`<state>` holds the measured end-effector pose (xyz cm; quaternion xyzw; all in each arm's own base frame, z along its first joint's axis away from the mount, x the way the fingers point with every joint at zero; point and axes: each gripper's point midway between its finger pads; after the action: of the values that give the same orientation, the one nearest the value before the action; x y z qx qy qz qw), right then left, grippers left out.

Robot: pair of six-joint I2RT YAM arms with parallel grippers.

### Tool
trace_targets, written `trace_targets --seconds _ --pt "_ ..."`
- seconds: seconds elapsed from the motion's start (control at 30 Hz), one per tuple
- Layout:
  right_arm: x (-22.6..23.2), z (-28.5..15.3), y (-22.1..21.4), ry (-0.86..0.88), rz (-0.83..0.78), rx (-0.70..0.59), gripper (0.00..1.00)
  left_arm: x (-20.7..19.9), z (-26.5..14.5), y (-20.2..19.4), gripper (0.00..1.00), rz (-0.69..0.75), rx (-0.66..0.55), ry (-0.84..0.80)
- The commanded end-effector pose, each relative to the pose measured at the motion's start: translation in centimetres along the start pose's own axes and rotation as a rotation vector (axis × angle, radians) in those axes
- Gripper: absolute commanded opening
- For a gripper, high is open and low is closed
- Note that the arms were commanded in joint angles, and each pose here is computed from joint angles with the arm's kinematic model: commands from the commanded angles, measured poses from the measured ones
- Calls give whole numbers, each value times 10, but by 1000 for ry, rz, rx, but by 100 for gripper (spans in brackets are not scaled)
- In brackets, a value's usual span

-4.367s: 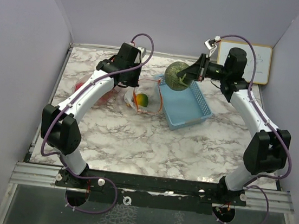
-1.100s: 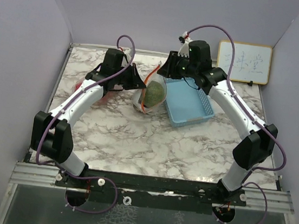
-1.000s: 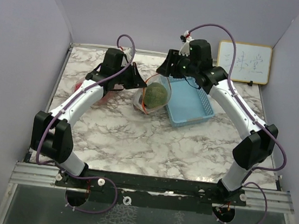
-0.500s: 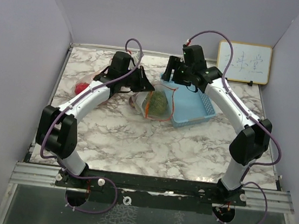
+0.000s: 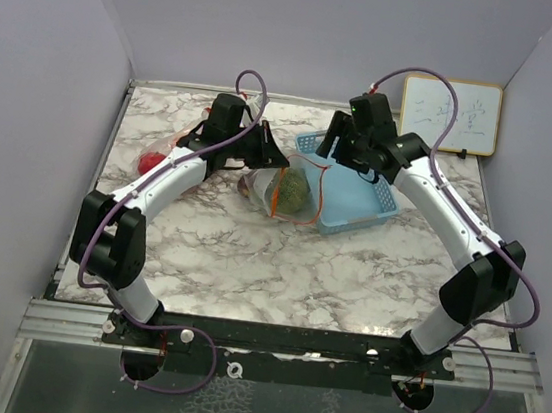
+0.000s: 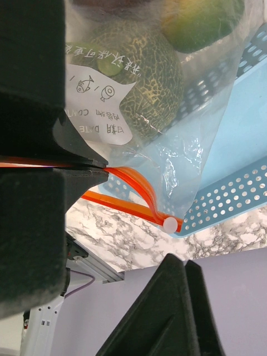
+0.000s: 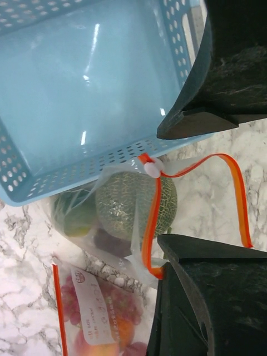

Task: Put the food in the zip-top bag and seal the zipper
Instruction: Pick up the zipper food storage bag at the center of the board.

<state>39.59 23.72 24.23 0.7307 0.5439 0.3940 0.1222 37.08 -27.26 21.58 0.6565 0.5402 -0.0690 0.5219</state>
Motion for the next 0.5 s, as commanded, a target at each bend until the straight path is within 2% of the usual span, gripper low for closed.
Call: trace_targets --seconds 0.0,0.23,0.47 --pt "-11 1 -27 -19 165 58 67 -13 1 7 0 21 -5 -53" --pt "4 17 -43 28 290 130 64 -14 3 4 0 27 11 -56" --pt "14 14 -24 71 378 44 60 -16 2 5 0 33 7 -59"
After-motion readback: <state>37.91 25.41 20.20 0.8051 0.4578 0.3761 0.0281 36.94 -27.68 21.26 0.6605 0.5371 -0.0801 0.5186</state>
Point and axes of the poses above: each gripper's point midway between its finger pads, its own z axis out along the fingers, its own x axis along the line the jaws close on, y = z × x, and after that the axes turned 8 degrees about z, right-handed
